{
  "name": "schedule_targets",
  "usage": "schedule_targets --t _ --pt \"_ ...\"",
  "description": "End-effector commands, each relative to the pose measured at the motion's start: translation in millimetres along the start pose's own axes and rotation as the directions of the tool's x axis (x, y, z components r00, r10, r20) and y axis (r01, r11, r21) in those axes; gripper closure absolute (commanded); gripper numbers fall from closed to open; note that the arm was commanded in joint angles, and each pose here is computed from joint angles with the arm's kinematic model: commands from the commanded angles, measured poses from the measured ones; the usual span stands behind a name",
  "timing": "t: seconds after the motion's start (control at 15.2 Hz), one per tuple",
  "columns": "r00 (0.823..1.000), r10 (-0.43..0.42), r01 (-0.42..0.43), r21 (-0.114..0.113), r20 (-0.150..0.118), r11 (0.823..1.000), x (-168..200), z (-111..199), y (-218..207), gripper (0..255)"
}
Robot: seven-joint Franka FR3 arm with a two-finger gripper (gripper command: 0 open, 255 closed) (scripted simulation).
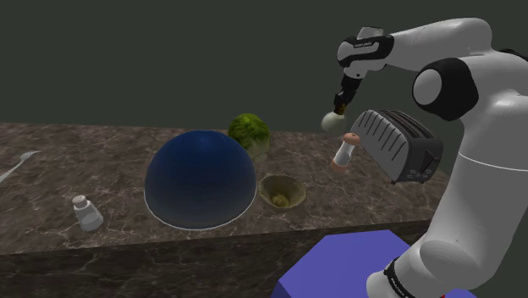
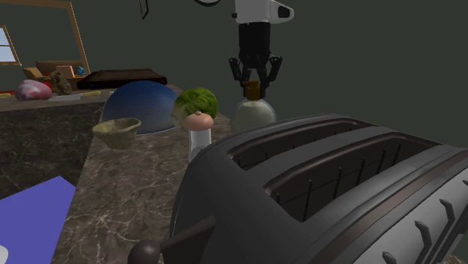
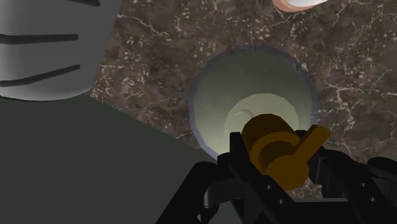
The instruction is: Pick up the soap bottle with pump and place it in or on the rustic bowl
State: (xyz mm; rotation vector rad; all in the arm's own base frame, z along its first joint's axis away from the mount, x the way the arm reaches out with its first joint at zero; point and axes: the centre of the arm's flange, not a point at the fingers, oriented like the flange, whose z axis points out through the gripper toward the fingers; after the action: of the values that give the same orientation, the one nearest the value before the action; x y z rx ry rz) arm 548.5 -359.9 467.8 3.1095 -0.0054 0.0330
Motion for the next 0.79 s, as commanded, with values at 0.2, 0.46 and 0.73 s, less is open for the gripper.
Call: schedule_targets --t 0.2,0.46,0.73 --pt "1.0 0.0 0.0 0.0 0.0 1.0 -0.3 -27.4 0.4 255" --pt "1.0 0.0 0.0 0.0 0.0 1.0 0.2 -48.5 1.1 255" --pt "1.0 0.0 0.0 0.0 0.0 1.0 0.6 -69.6 1.8 255"
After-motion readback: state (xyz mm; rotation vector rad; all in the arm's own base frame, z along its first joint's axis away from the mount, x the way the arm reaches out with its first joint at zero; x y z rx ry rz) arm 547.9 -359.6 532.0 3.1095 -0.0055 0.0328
